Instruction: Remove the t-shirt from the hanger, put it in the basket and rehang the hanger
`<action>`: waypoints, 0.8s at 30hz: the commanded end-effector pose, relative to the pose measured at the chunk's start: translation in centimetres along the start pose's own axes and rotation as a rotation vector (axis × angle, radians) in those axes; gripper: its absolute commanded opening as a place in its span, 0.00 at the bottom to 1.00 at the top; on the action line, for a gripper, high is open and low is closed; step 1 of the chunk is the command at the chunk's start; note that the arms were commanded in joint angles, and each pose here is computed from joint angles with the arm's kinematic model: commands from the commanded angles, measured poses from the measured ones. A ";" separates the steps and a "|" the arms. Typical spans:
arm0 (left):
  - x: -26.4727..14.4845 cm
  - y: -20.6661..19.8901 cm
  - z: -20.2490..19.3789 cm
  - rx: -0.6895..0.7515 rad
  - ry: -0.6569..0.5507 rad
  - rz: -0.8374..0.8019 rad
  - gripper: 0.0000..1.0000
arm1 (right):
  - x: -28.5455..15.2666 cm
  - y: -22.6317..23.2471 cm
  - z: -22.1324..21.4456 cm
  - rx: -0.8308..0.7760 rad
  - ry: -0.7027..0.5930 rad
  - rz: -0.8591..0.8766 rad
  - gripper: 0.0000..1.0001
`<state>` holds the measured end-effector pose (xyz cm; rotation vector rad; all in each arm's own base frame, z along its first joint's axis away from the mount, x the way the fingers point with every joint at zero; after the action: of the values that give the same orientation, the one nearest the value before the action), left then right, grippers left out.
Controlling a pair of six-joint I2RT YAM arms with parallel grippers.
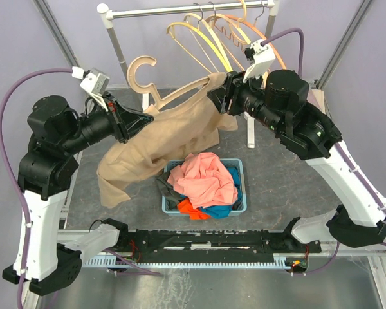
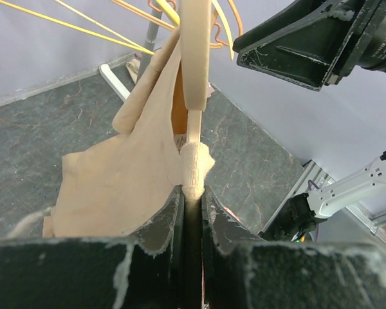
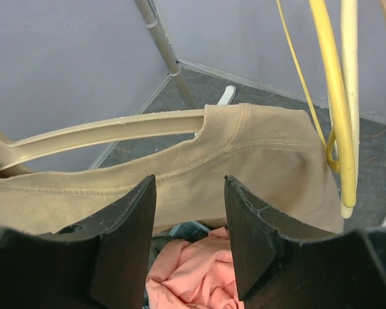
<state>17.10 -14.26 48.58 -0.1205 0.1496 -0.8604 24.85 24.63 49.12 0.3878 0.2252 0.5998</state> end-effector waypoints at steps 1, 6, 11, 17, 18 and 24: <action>-1.4 -2.0 3.0 0.085 -0.132 -0.076 0.03 | 0.0 0.3 1.1 0.076 -0.047 -0.006 0.53; -1.8 -2.3 3.3 0.093 -0.147 -0.084 0.03 | 0.6 0.0 1.8 0.104 -0.063 -0.061 0.51; -2.0 -2.5 3.2 0.094 -0.147 -0.092 0.03 | 1.2 -0.2 2.1 0.130 -0.084 -0.099 0.49; -2.1 -2.7 3.3 0.100 -0.152 -0.105 0.03 | 1.7 -0.6 2.4 0.143 -0.096 -0.143 0.42; -2.0 -2.7 3.3 0.101 -0.152 -0.107 0.03 | 1.7 -0.6 2.5 0.145 -0.103 -0.143 0.39; -1.9 -2.6 3.3 0.101 -0.151 -0.103 0.03 | 1.4 -1.0 3.1 0.143 -0.137 -0.170 0.07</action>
<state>15.78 -14.30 49.40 -0.1164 0.1073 -0.9073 27.43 25.12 48.82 0.4899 0.2551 0.4280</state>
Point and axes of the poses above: each gripper's point midway between its finger pads, its own x axis out along the fingers, its own y axis along the line the jaws close on, z = x × y, the point moved 4 cm from there along -x, back along the fingers, and after that the axes turned 9 degrees about x, right-handed, at the moved point
